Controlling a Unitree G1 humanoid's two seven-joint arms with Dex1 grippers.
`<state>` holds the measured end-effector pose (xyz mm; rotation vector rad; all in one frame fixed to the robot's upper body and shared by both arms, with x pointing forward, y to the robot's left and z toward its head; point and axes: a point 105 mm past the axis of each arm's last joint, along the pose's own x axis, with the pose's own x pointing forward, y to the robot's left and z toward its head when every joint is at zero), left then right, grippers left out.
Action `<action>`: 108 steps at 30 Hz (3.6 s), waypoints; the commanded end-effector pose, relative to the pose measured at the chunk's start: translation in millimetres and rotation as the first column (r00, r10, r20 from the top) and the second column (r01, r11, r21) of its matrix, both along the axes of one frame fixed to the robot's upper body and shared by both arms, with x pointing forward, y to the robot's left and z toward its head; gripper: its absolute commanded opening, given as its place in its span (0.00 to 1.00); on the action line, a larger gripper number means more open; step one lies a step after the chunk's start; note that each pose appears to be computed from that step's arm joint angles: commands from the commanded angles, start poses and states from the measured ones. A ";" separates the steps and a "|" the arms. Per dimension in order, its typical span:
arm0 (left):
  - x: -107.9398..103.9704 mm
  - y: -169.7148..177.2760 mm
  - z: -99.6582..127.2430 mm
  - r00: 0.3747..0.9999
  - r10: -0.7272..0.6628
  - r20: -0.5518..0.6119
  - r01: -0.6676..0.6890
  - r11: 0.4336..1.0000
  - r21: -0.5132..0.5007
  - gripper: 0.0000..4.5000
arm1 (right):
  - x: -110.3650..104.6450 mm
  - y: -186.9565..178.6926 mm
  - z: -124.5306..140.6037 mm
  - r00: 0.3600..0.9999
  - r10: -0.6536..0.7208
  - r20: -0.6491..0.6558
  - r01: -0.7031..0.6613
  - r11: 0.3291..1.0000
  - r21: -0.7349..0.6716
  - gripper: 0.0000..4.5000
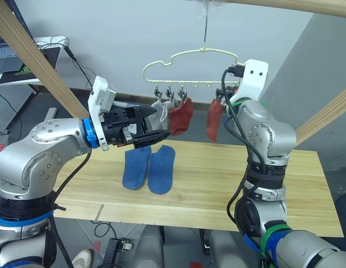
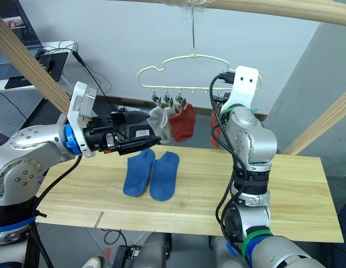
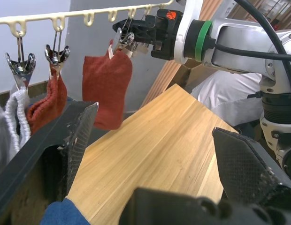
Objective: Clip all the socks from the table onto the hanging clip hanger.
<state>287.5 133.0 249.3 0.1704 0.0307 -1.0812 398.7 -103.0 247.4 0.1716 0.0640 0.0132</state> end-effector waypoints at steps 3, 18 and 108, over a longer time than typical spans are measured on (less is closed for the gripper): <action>-0.9 4.1 3.7 0.999 0.039 0.037 -0.040 0.999 0.035 1.00 | -2.3 0.0 16.8 0.999 -0.002 0.054 0.001 1.000 0.006 0.03; 27.7 4.7 -99.8 0.975 0.206 -0.084 -0.178 0.948 0.262 1.00 | -9.7 -1.2 22.7 0.998 0.006 0.056 -0.007 1.000 0.016 0.03; 89.1 -65.3 -137.2 0.957 0.117 -0.267 -0.058 0.974 0.217 0.01 | -37.3 17.2 14.7 0.975 0.150 -0.165 -0.126 0.981 0.146 0.03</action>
